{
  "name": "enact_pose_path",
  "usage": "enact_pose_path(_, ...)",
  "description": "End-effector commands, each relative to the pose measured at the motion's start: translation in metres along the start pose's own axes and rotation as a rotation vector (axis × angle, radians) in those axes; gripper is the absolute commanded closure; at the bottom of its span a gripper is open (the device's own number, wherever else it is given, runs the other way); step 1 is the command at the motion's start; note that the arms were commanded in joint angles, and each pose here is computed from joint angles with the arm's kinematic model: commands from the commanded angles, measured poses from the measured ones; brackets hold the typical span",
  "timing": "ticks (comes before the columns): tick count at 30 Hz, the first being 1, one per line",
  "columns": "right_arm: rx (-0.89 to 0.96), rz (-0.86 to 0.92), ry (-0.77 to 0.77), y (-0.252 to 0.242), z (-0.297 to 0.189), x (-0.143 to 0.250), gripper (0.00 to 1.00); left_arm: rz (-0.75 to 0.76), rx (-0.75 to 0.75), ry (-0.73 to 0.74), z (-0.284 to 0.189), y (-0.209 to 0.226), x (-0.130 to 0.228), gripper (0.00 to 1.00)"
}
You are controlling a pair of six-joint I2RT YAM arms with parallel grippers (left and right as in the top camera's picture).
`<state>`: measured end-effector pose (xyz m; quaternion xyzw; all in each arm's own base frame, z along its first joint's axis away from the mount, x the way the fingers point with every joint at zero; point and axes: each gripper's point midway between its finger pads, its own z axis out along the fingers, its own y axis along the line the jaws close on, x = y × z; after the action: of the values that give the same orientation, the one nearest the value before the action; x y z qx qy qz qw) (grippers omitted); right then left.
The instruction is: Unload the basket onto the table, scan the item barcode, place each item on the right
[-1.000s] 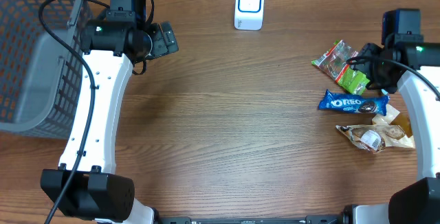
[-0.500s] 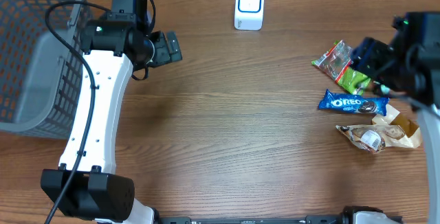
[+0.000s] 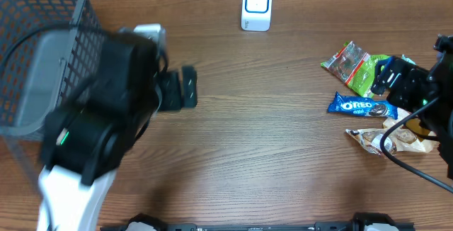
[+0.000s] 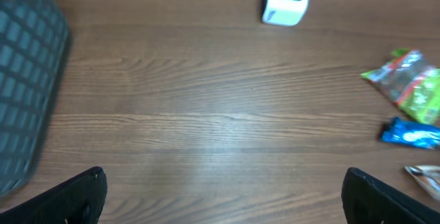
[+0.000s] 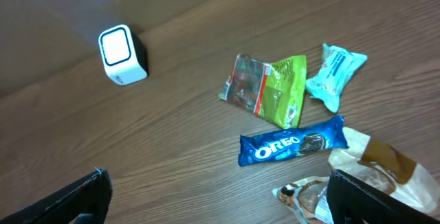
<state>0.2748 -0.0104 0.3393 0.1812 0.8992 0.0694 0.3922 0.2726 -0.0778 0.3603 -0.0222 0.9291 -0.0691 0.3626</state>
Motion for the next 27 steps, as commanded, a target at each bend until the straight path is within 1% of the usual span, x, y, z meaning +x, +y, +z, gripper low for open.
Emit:
enact_pose_path(1,0.002,-0.007,-0.016,0.0,-0.008,-0.004,0.0,0.031,-0.019,-0.013,-0.006,0.004,0.001,0.0)
enact_pose_path(5,-0.004,-0.004,-0.006,0.001,-0.008,-0.001,0.0,0.03,-0.016,-0.019,-0.01,0.004,0.001,0.0)
enact_pose_path(10,-0.095,0.0,0.036,0.017,-0.006,0.005,0.0,0.033,-0.022,-0.003,-0.005,0.004,0.003,0.0)
enact_pose_path(27,-0.049,0.009,0.152,0.012,0.028,0.014,0.0,0.042,-0.042,0.054,0.015,0.002,0.004,0.0)
